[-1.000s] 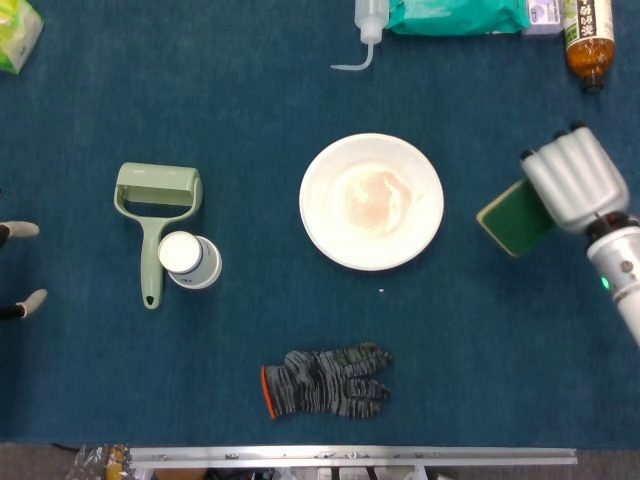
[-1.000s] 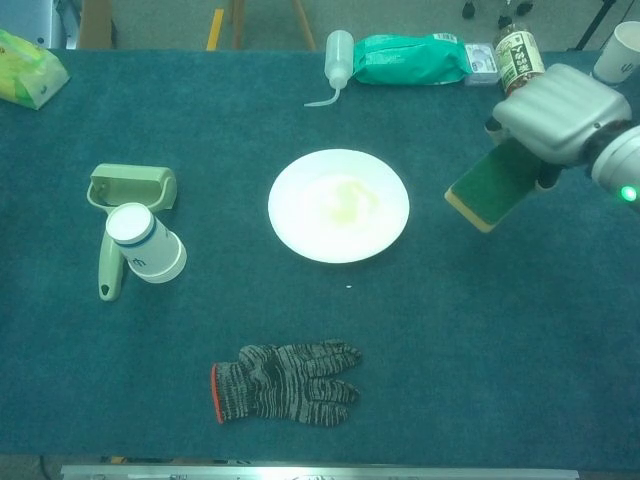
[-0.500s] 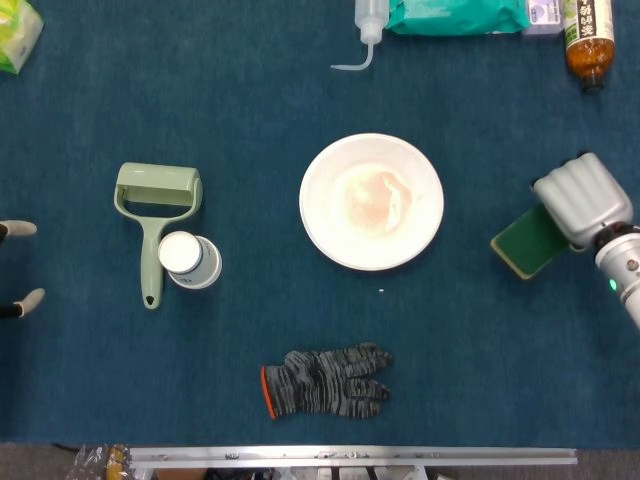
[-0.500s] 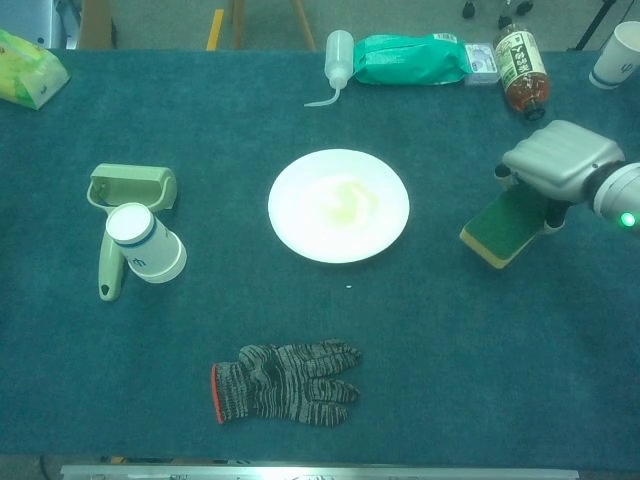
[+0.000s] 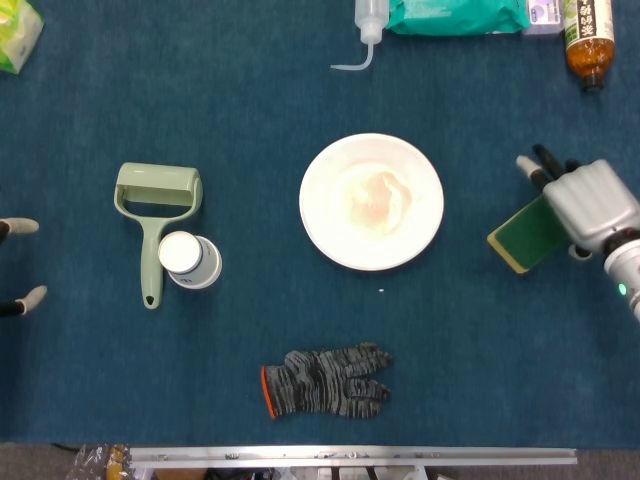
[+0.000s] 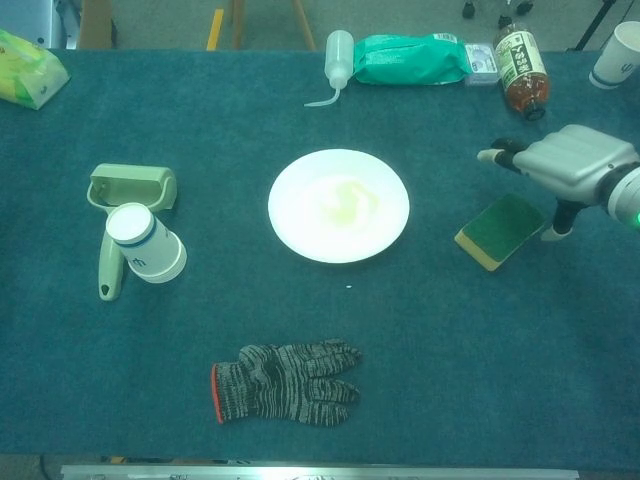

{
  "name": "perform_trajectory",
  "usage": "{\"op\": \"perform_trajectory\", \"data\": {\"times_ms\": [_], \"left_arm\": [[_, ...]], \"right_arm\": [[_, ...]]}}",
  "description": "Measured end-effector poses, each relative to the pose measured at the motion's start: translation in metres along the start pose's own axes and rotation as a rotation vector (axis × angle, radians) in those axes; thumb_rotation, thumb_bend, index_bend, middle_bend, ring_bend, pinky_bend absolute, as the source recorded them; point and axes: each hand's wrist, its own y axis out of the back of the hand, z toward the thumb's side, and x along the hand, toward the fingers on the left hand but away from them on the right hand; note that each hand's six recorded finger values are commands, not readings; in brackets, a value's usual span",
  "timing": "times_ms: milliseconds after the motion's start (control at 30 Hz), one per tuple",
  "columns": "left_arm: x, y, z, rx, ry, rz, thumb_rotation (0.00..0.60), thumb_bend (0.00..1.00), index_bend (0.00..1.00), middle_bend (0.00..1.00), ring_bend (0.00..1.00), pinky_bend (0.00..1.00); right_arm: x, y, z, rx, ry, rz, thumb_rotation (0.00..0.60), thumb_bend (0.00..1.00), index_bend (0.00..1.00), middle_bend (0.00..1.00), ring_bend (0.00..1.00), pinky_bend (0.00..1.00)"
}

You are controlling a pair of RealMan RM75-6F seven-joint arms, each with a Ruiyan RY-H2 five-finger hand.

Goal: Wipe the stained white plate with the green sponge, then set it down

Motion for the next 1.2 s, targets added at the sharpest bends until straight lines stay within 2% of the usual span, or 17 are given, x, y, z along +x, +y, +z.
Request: {"op": "perform_trajectory", "data": {"times_ms": [167, 300, 433, 633, 833, 1033, 1200], "left_arm": [[0.004, 0.015, 0.006, -0.005, -0.015, 0.072, 0.600, 0.15, 0.27, 0.06, 0.10, 0.34], [0.006, 0.032, 0.013, -0.004, -0.030, 0.147, 0.600, 0.15, 0.27, 0.10, 0.14, 0.34], [0.007, 0.046, 0.018, 0.012, -0.034, 0.200, 0.600, 0.15, 0.27, 0.11, 0.15, 0.34], [0.006, 0.057, 0.021, 0.038, -0.027, 0.235, 0.600, 0.15, 0.27, 0.12, 0.15, 0.34], [0.005, 0.058, 0.023, 0.048, -0.025, 0.229, 0.600, 0.15, 0.27, 0.13, 0.15, 0.34], [0.006, 0.056, 0.024, 0.046, -0.022, 0.212, 0.600, 0.15, 0.27, 0.13, 0.15, 0.34], [0.009, 0.057, 0.025, 0.051, -0.016, 0.201, 0.600, 0.15, 0.27, 0.13, 0.15, 0.35]], "right_arm": [[0.012, 0.017, -0.021, 0.017, -0.085, -0.145, 0.600, 0.00, 0.13, 0.21, 0.25, 0.48], [0.034, 0.021, -0.048, 0.000, -0.173, -0.250, 0.600, 0.00, 0.20, 0.27, 0.25, 0.47], [0.065, 0.011, -0.077, -0.024, -0.266, -0.314, 0.600, 0.00, 0.25, 0.30, 0.25, 0.43], [0.109, -0.010, -0.100, -0.046, -0.365, -0.381, 0.600, 0.00, 0.29, 0.32, 0.25, 0.42], [0.142, -0.029, -0.110, -0.080, -0.424, -0.425, 0.600, 0.00, 0.29, 0.33, 0.25, 0.42], [0.154, -0.048, -0.115, -0.123, -0.459, -0.448, 0.600, 0.00, 0.29, 0.34, 0.25, 0.42], [0.153, -0.054, -0.120, -0.172, -0.466, -0.458, 0.600, 0.00, 0.29, 0.34, 0.25, 0.42]]}}
